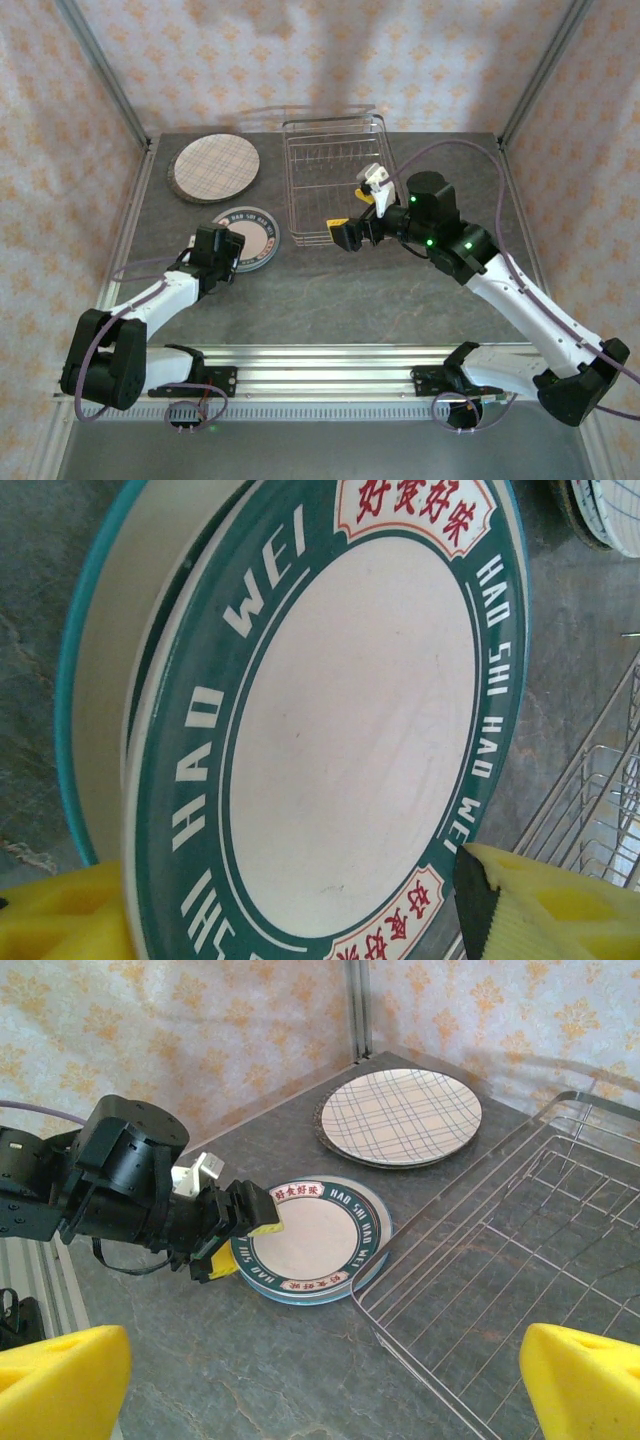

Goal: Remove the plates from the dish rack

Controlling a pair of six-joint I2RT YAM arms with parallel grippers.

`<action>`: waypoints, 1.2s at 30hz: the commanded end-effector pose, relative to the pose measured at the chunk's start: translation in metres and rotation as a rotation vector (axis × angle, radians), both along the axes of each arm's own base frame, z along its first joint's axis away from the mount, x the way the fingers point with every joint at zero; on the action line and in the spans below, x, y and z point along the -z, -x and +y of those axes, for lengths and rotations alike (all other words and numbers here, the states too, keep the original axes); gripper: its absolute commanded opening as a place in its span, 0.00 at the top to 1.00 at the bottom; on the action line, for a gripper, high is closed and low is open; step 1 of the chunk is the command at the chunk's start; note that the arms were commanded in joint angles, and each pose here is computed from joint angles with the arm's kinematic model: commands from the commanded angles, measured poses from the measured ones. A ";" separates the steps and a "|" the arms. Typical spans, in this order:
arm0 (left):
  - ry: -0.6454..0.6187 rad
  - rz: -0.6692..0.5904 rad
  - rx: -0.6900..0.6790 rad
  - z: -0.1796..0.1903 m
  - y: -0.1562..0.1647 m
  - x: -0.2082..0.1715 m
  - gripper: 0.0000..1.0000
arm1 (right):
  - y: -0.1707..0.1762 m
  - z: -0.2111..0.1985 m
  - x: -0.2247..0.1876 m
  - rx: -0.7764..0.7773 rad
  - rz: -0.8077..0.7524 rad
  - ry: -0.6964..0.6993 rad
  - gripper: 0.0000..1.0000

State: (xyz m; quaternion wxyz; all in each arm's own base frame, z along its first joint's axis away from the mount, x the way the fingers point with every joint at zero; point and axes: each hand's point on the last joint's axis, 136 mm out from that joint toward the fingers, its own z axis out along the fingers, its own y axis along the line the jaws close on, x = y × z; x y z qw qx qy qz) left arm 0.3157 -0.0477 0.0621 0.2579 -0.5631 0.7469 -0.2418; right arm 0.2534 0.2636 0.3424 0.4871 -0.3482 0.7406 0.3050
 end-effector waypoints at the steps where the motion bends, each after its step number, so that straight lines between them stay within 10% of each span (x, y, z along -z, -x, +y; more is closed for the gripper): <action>1: -0.022 0.068 0.003 0.005 0.010 0.007 0.29 | -0.002 0.000 -0.017 0.018 -0.025 -0.027 0.01; 27: -0.053 0.162 0.033 0.006 0.019 0.004 0.14 | -0.006 -0.005 -0.016 0.058 -0.016 -0.023 0.01; 36: -0.077 0.133 0.054 0.009 0.025 -0.026 0.01 | -0.035 -0.033 -0.032 0.298 -0.053 -0.030 0.01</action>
